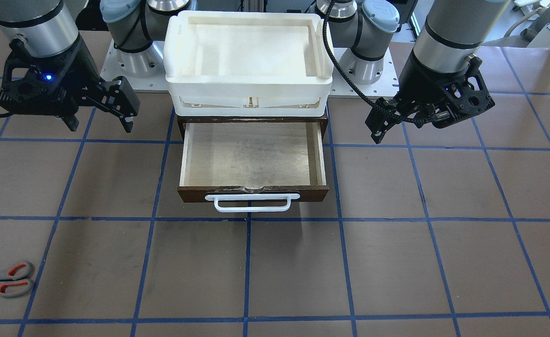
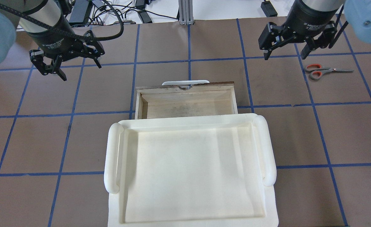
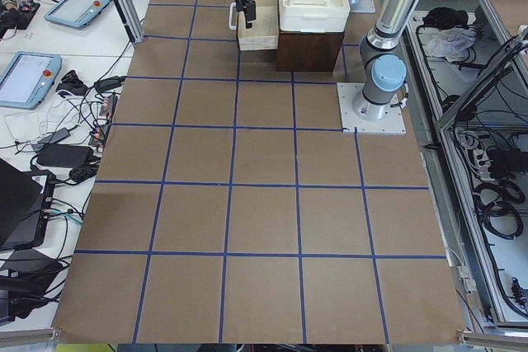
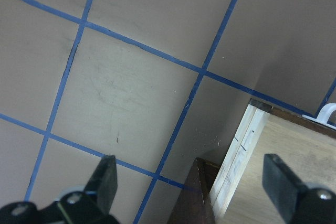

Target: Put scissors in drawer and close it

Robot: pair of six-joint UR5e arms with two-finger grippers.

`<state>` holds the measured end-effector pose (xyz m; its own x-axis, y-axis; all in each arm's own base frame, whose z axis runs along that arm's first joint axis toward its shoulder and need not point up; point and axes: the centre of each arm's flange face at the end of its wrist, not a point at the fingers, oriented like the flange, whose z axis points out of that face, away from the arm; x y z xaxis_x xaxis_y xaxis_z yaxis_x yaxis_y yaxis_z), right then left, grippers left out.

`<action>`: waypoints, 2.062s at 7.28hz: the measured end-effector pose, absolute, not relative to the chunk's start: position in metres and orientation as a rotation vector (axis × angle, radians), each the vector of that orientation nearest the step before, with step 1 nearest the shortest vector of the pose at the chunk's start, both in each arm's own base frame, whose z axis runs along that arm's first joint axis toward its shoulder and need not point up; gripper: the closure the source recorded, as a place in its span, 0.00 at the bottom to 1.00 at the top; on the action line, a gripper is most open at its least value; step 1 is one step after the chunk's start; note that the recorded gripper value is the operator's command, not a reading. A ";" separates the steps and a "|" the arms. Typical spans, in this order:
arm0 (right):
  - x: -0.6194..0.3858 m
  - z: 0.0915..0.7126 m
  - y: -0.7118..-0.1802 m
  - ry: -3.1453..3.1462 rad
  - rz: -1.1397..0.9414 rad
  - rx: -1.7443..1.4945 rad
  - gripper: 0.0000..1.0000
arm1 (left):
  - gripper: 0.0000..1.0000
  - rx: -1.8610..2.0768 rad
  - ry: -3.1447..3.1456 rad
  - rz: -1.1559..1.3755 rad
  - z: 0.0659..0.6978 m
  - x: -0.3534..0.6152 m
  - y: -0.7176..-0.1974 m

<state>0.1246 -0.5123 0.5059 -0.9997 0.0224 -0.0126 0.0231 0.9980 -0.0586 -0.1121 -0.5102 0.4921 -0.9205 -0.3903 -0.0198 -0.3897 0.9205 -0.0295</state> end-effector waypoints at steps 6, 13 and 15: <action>0.123 0.507 -0.510 3.129 -0.085 0.040 0.00 | 0.00 -0.623 3.054 -0.039 0.492 -0.112 -0.510; 0.114 0.504 -0.511 3.132 -0.054 -0.014 0.00 | 0.00 -0.624 3.054 -0.040 0.492 -0.112 -0.510; 0.103 0.503 -0.514 3.129 -0.047 -0.059 0.00 | 0.00 -0.618 3.054 -0.041 0.493 -0.112 -0.510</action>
